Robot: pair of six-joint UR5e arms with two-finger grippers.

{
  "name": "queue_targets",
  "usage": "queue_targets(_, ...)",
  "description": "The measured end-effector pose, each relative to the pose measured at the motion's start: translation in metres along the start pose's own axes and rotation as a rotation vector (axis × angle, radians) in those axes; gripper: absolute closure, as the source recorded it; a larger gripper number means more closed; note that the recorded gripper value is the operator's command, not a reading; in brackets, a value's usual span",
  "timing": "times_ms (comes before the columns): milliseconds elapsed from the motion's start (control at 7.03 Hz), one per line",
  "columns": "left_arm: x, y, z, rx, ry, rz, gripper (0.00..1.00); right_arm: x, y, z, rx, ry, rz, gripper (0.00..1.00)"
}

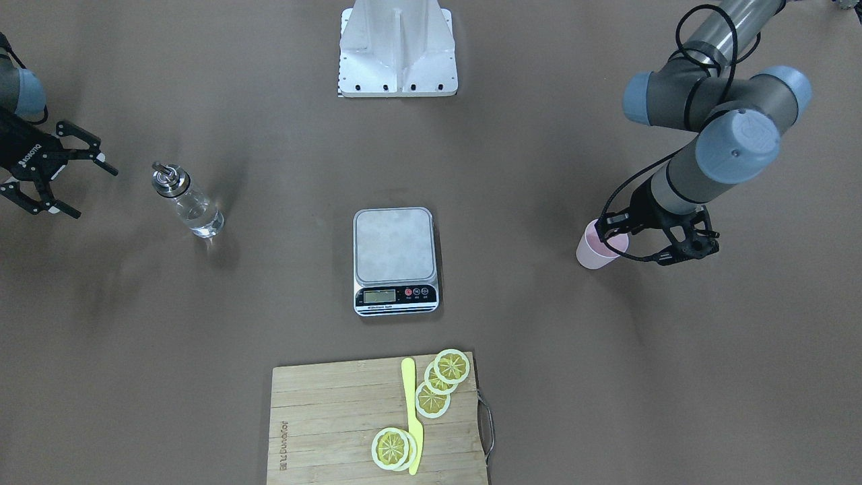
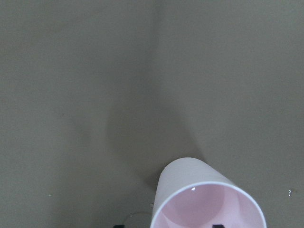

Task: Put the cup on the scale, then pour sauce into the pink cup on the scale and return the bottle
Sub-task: 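Grasp the pink cup with the left gripper while the right gripper grasps the glass bottle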

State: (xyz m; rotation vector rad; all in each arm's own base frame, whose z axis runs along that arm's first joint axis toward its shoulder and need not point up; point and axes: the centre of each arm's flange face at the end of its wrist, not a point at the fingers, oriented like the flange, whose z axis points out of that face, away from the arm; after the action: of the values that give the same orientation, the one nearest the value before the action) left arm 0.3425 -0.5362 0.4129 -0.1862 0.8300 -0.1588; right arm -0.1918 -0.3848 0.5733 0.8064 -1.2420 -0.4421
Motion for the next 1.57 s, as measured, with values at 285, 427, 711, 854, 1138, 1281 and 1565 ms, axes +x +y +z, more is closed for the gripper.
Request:
queue_targets(285, 0.001, -0.001, 0.002, -0.002, 0.001, 0.012, 0.52, -0.014, 0.002, 0.018, 0.036, -0.01, -0.025, 0.01)
queue_targets(427, 0.001, -0.002, 0.004, -0.003, 0.001, 0.02, 0.59, -0.022, 0.003, 0.029, 0.05, -0.012, -0.034, 0.01)
queue_targets(711, 0.002, -0.004, 0.006, -0.004, 0.003, 0.027, 0.98, -0.033, 0.002, 0.047, 0.077, -0.008, -0.054, 0.01)
queue_targets(854, 0.003, -0.004, 0.005, -0.005, 0.008, 0.031, 1.0, -0.039, 0.003, 0.053, 0.096, -0.009, -0.074, 0.01)
queue_targets(1138, 0.007, -0.003, 0.002, -0.005, 0.015, 0.036, 1.0, -0.046, 0.004, 0.058, 0.126, -0.015, -0.138, 0.01)
queue_targets(1281, 0.015, -0.003, -0.005, -0.001, 0.02, 0.036, 1.0, -0.048, 0.005, 0.058, 0.144, -0.019, -0.164, 0.01)
queue_targets(1565, 0.051, -0.003, -0.035, -0.004, 0.006, 0.008, 1.0, -0.054, 0.007, 0.061, 0.174, -0.019, -0.203, 0.01)
